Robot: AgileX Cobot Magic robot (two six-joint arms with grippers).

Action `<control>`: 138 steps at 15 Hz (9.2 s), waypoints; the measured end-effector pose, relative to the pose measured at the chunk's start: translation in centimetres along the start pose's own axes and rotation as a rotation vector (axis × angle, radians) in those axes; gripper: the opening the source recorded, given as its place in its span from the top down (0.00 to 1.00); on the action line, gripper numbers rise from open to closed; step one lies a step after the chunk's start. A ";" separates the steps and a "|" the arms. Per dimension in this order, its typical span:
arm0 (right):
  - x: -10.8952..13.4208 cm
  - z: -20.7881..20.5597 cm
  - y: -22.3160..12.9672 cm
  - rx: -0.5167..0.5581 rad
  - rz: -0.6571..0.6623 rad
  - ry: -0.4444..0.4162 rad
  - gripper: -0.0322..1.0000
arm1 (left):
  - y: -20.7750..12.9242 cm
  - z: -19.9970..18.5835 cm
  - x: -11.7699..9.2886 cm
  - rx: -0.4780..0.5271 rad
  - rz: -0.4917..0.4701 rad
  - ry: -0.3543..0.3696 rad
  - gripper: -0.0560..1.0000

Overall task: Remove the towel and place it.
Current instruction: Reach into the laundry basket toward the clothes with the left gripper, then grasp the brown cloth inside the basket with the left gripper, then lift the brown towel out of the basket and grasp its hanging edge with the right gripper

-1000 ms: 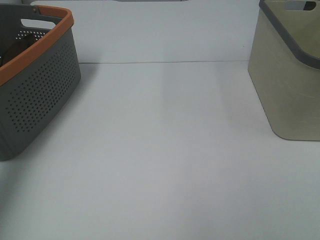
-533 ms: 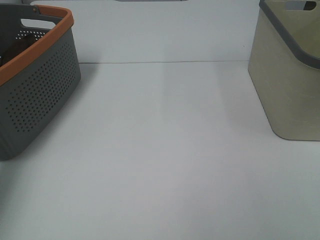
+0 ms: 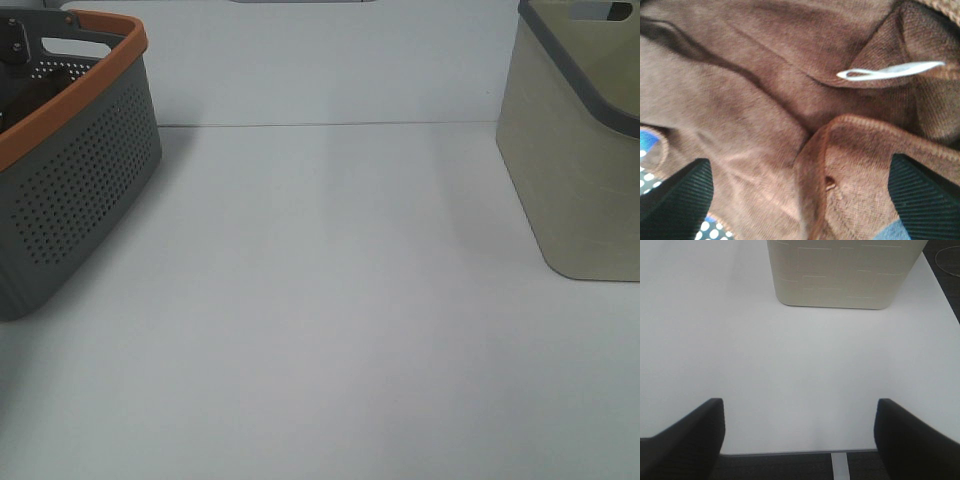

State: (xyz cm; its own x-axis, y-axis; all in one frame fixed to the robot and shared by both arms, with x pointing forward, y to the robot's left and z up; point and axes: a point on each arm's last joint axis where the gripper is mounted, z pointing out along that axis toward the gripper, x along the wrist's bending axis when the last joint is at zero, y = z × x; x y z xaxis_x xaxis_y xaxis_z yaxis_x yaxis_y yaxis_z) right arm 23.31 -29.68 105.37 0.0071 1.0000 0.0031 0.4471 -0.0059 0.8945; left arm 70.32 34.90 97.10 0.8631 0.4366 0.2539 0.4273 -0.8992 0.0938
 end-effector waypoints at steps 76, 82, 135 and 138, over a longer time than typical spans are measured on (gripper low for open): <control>4.5 9.4 8.8 -0.138 -0.234 0.548 0.21 | 19.4 -34.4 -14.1 -1.052 0.398 0.480 0.95; 5.5 14.3 9.4 -0.143 -0.251 0.708 0.21 | 23.1 -32.4 -17.1 -1.069 0.478 0.378 0.95; 10.4 28.2 5.6 0.027 -0.281 1.182 0.31 | 24.0 -32.7 -19.1 -1.075 0.631 0.385 0.95; 10.4 28.4 6.0 0.005 -0.251 1.167 0.31 | 24.0 -32.7 -19.1 -1.075 0.631 0.385 0.95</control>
State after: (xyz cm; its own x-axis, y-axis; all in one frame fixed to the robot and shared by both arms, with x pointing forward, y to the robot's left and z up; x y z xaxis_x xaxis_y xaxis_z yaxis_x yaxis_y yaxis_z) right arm 51.43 -19.44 98.08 -0.8973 0.3735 0.2354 0.3232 0.1924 0.9266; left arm 55.25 4.08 125.93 0.6259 0.0587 0.7777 -0.6032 -0.5956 0.5305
